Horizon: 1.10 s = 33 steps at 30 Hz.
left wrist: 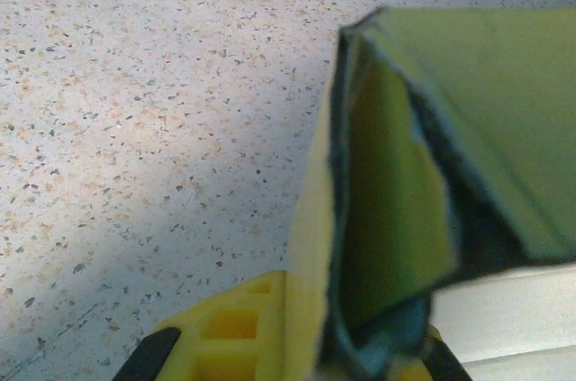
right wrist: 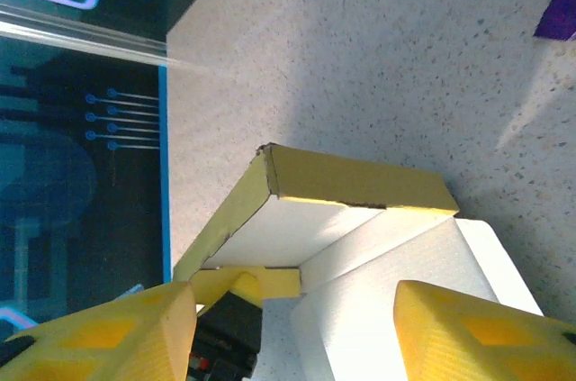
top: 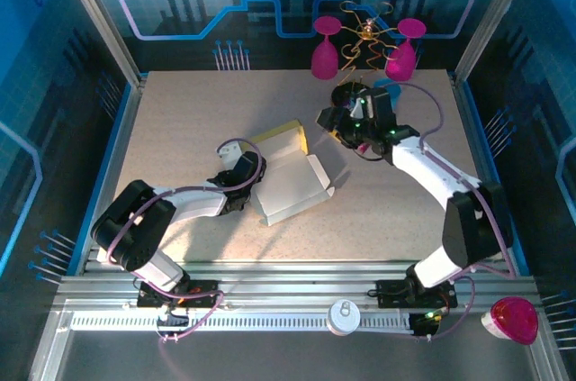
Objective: Fold the paper box
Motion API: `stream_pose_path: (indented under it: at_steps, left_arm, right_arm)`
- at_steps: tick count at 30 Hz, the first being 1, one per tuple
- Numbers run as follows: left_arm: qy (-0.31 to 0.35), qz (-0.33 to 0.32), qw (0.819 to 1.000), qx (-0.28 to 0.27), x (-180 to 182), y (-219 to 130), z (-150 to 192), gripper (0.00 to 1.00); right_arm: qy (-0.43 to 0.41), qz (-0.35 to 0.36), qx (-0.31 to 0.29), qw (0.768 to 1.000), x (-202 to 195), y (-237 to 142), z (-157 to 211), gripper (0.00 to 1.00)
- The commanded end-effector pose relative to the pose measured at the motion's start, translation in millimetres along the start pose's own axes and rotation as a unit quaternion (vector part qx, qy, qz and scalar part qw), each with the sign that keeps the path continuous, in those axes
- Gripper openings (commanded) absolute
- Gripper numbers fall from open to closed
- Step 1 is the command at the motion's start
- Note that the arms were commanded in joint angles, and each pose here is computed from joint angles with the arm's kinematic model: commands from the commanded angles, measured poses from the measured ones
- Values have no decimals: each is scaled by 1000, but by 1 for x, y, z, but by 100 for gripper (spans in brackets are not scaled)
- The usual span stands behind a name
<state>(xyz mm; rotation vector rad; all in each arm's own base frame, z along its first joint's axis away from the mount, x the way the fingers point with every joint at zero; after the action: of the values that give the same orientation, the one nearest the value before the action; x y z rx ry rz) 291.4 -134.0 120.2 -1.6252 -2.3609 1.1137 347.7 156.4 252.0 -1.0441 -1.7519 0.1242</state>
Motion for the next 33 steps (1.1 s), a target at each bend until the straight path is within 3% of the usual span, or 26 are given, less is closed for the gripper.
stream_pose_path:
  at_steps: [1, 8, 16, 24, 33]
  left_arm:
    - [13, -24, 1000, 11, 1, 1, 5, 0]
    - [15, -49, 998, 40, -5, 1, 3, 0]
    - [28, -71, 995, 60, -7, 3, 4, 0]
    - [30, -76, 994, 73, -12, 5, 5, 0]
    - [32, -73, 993, 87, -20, 8, 2, 0]
  right_arm:
    - [49, 31, -19, 998, -11, -22, 15, 60]
    - [135, 75, -7, 988, -66, -36, 96, 57]
    - [173, 41, 63, 982, -84, 2, 161, 57]
    - [196, 18, 85, 977, -86, 44, 171, 48]
    - [210, 5, 62, 976, -82, 58, 166, 35]
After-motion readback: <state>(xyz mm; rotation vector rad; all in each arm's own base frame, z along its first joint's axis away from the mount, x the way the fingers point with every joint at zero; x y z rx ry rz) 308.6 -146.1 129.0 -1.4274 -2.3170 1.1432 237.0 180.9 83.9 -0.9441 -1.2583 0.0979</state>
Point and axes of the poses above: each hand's point on the last joint's axis, 136 mm out from that joint toward the fingers, its own y axis out along the fingers, its own x axis along the line the jaws close on, z = x × y, the point moved 9 cm from there along -y, back along the fingers, and after that the axes turned 10 degrees about -y, right-handed, at the moved point
